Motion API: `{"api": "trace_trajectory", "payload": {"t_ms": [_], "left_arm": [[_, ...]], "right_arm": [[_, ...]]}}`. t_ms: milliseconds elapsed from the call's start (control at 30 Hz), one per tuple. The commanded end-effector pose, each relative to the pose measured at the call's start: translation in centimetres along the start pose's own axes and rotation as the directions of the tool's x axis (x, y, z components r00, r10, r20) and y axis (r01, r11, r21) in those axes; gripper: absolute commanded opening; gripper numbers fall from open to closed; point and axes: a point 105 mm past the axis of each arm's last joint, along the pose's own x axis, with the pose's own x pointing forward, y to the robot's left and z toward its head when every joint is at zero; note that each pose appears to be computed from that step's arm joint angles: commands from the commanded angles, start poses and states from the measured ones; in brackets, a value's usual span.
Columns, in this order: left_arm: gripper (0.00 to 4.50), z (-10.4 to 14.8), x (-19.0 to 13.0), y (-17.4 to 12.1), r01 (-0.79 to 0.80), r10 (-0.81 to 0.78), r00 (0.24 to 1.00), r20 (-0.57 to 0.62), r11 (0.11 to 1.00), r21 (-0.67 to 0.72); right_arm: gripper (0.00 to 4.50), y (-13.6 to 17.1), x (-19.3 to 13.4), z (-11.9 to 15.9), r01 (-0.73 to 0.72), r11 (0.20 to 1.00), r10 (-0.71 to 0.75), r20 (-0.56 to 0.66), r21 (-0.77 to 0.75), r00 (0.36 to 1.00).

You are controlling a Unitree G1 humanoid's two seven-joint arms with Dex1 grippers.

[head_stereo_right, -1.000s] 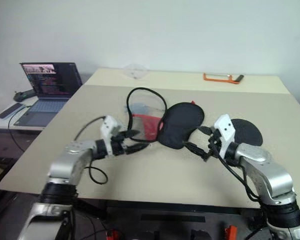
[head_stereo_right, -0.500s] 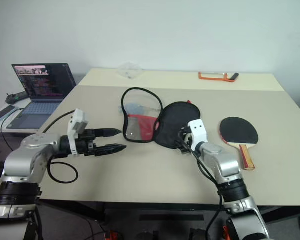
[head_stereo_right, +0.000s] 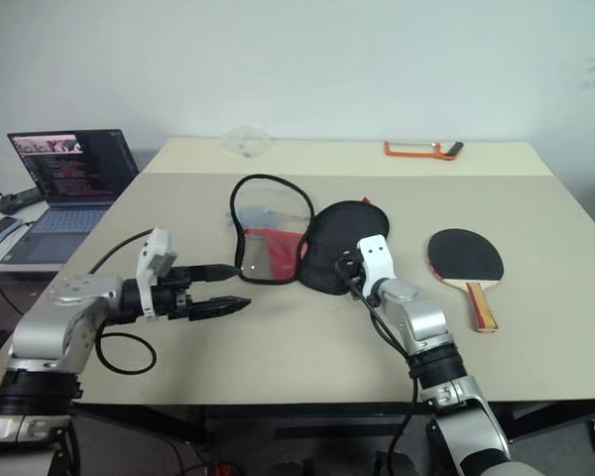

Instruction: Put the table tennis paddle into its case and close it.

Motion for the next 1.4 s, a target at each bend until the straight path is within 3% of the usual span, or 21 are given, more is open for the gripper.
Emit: {"api": "trace_trajectory", "payload": {"t_ms": [33, 167, 200, 500, 800, 1133, 1400], "left_arm": [[4.26, -0.1, -1.0, 0.4, -0.014, 0.014, 1.0, 0.0, 0.999, 0.034], [4.26, -0.7, -1.0, 0.5, -0.005, 0.005, 1.0, -0.002, 0.999, 0.041], [4.26, -0.7, -1.0, 0.5, -0.002, 0.002, 1.0, -0.003, 0.999, 0.044], [4.26, -1.0, 0.0, 0.0, 0.044, -0.043, 0.999, -0.016, 0.997, 0.062], [4.26, -0.6, 1.3, -0.3, 0.089, -0.088, 0.996, -0.016, 0.992, 0.085], [4.26, 1.9, 3.3, -1.1, 0.121, -0.122, 0.993, -0.005, 0.987, 0.107], [4.26, 2.3, 3.2, -1.2, 0.129, -0.129, 0.992, -0.011, 0.986, 0.107]], "right_arm": [[1.42, 0.5, -0.1, 0.4, -0.019, 1.0, 0.019, 0.009, -0.004, 1.0], [0.08, 0.0, -0.1, 0.5, -0.005, 1.0, 0.005, 0.007, 0.003, 1.0], [0.03, -0.1, -0.2, 0.5, 0.0, 1.0, 0.0, 0.007, 0.007, 1.0], [0.03, -2.5, -1.2, 1.7, 0.054, 0.997, -0.055, 0.029, 0.051, 0.998], [0.03, -6.7, -4.4, 2.3, 0.142, 0.99, -0.142, 0.026, 0.017, 0.989], [0.03, -5.5, -5.9, 0.8, 0.149, 0.971, -0.148, -0.02, 0.186, 0.989], [0.03, -6.2, -6.1, 0.1, 0.19, 0.973, -0.185, -0.045, 0.135, 0.982]]}}
